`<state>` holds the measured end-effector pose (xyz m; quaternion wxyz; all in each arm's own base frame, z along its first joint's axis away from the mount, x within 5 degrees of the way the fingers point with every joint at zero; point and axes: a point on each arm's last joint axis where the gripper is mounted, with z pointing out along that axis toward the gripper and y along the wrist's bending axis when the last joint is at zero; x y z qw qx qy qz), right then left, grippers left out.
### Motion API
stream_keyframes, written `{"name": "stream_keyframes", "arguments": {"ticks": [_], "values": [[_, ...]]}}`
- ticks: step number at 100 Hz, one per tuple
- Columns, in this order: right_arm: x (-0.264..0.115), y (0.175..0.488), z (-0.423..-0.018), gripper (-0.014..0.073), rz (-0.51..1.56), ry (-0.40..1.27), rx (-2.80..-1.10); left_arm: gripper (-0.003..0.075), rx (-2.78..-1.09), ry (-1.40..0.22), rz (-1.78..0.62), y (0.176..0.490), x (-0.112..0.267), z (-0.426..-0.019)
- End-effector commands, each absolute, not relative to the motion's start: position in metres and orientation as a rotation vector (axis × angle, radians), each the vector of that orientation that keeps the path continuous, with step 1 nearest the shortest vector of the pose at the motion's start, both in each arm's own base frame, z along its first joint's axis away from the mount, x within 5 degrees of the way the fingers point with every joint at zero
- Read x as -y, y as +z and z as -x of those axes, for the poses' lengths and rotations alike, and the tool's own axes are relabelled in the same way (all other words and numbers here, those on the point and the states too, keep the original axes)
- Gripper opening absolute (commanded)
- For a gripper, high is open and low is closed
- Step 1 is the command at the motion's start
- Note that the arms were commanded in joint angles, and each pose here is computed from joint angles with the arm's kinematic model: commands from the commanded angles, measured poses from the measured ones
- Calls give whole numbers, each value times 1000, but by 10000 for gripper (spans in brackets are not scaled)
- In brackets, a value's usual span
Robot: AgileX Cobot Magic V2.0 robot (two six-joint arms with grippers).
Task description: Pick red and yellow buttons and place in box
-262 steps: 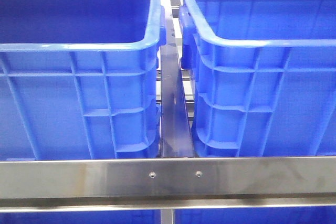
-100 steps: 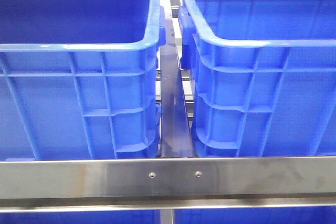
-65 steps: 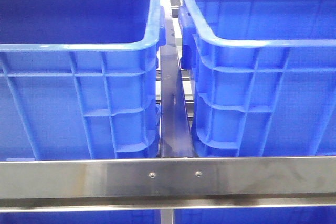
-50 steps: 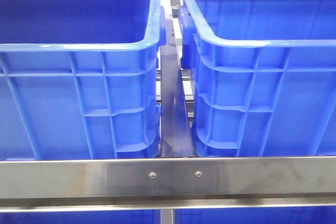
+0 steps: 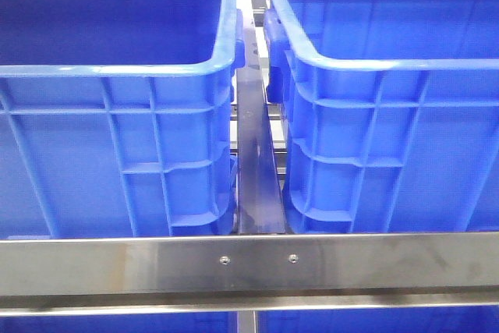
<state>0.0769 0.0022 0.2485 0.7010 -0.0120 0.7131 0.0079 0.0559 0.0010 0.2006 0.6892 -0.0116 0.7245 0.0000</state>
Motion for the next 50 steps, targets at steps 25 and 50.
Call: {"name": "stream_keyframes", "arguments": {"ticks": [25, 50], "values": [[0, 229, -71, -69, -6, 0, -1407, -20, -1559, -13, 25, 192, 0, -56], [2, 214, -61, -69, -28, -31, -1463, -20, -1559, -13, 25, 192, 0, -56]]}}
